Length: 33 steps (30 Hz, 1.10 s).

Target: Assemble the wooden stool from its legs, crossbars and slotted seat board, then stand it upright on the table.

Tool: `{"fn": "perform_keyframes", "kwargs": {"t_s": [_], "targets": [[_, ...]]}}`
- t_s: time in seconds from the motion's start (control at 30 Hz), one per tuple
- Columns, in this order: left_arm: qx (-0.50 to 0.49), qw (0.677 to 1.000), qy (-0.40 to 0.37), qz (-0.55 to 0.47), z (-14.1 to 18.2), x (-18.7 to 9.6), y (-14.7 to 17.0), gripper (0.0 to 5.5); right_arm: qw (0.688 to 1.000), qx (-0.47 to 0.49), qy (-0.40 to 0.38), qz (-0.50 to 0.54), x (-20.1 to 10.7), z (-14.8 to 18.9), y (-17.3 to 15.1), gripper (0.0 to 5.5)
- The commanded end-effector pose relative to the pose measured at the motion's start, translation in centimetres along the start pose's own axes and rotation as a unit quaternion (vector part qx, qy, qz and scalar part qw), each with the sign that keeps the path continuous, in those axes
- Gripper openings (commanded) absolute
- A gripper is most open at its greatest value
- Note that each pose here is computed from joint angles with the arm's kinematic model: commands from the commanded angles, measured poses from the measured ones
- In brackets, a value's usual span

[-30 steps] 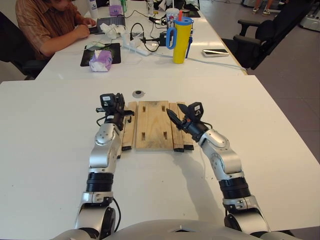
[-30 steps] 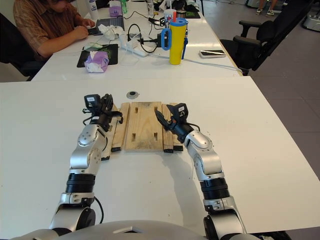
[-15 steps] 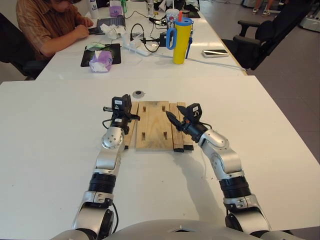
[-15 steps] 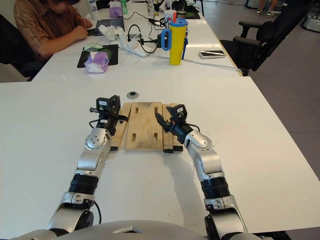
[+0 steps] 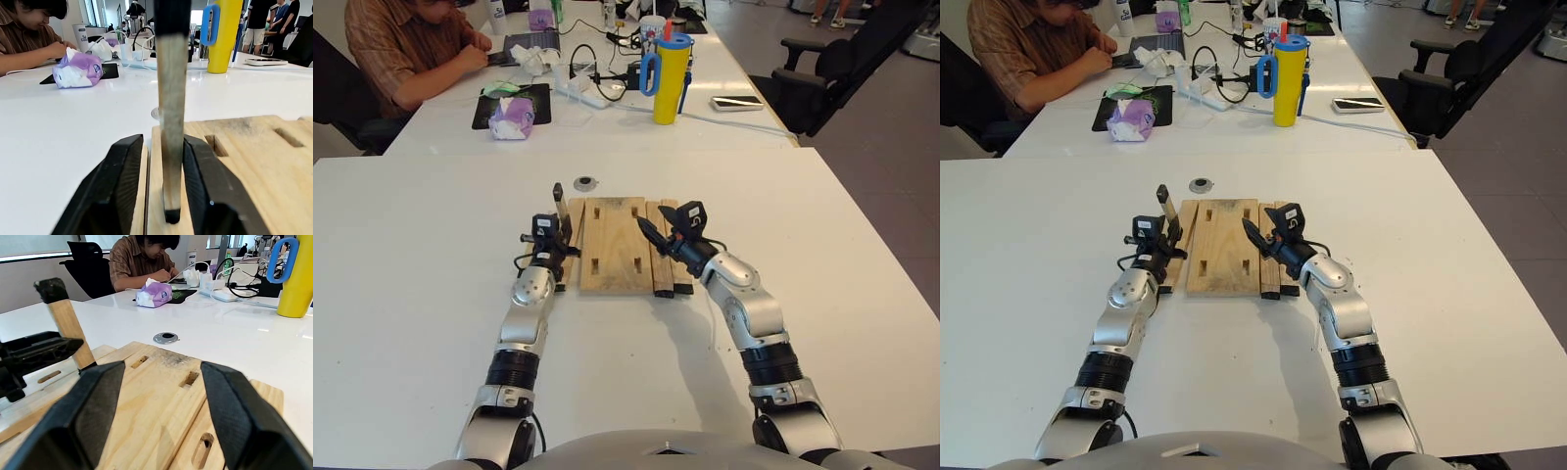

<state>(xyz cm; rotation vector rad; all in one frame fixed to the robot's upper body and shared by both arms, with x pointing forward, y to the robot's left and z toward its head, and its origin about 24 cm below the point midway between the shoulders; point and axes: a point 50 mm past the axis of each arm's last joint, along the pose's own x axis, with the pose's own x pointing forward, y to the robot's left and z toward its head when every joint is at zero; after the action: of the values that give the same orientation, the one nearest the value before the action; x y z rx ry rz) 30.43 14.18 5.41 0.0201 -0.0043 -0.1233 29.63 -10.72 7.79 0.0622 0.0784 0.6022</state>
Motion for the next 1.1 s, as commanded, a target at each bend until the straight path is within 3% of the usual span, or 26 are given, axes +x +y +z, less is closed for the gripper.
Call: {"fn": "perform_keyframes", "kwargs": {"t_s": [0.03, 0.17, 0.33, 0.47, 0.57, 0.67, 0.73, 0.8, 0.93, 1.1], "targets": [[-0.005, 0.998, -0.064, -0.008, 3.5, 0.8, -0.3, 2.06, 1.0, -0.005, -0.008, -0.002, 0.3, 0.5, -0.3, 2.87], [-0.019, 0.992, -0.125, -0.011, 7.6, 1.4, -0.3, 2.6, 1.0, -0.005, -0.009, 0.0, 0.6, 0.6, -0.3, 2.87], [0.009, 0.974, -0.223, -0.031, 14.2, 2.3, -0.4, 2.6, 1.0, -0.007, -0.011, 0.001, 0.7, 0.6, -0.4, 2.87], [0.008, 0.968, -0.247, -0.05, 16.9, 3.4, -0.5, 2.6, 1.0, -0.01, -0.012, 0.003, 0.9, 0.6, -0.3, 2.87], [-0.022, 0.977, -0.205, -0.056, 15.3, 4.8, -0.2, 2.6, 1.0, -0.012, -0.014, 0.006, 1.0, 0.7, -0.2, 2.87], [-0.078, 0.996, -0.035, -0.039, 7.7, 6.3, 0.8, 2.6, 1.0, -0.012, -0.015, 0.008, 1.1, 0.6, -0.1, 2.87], [-0.077, 0.993, 0.083, -0.035, 2.1, 5.3, 1.1, 2.6, 1.0, -0.012, -0.015, 0.009, 1.1, 0.6, -0.1, 2.87], [-0.072, 0.989, 0.127, -0.033, -0.3, 4.2, 1.1, 2.6, 1.0, -0.013, -0.014, 0.009, 1.1, 0.6, -0.2, 2.87], [-0.06, 0.993, 0.097, -0.035, 0.9, 4.5, 1.0, 2.6, 1.0, -0.014, -0.013, 0.005, 1.0, 0.6, -0.3, 2.87], [-0.048, 0.993, -0.103, -0.04, 9.4, 5.9, 1.1, 2.6, 1.0, -0.018, -0.011, 0.009, 1.1, 0.5, -0.2, 2.87]]}}
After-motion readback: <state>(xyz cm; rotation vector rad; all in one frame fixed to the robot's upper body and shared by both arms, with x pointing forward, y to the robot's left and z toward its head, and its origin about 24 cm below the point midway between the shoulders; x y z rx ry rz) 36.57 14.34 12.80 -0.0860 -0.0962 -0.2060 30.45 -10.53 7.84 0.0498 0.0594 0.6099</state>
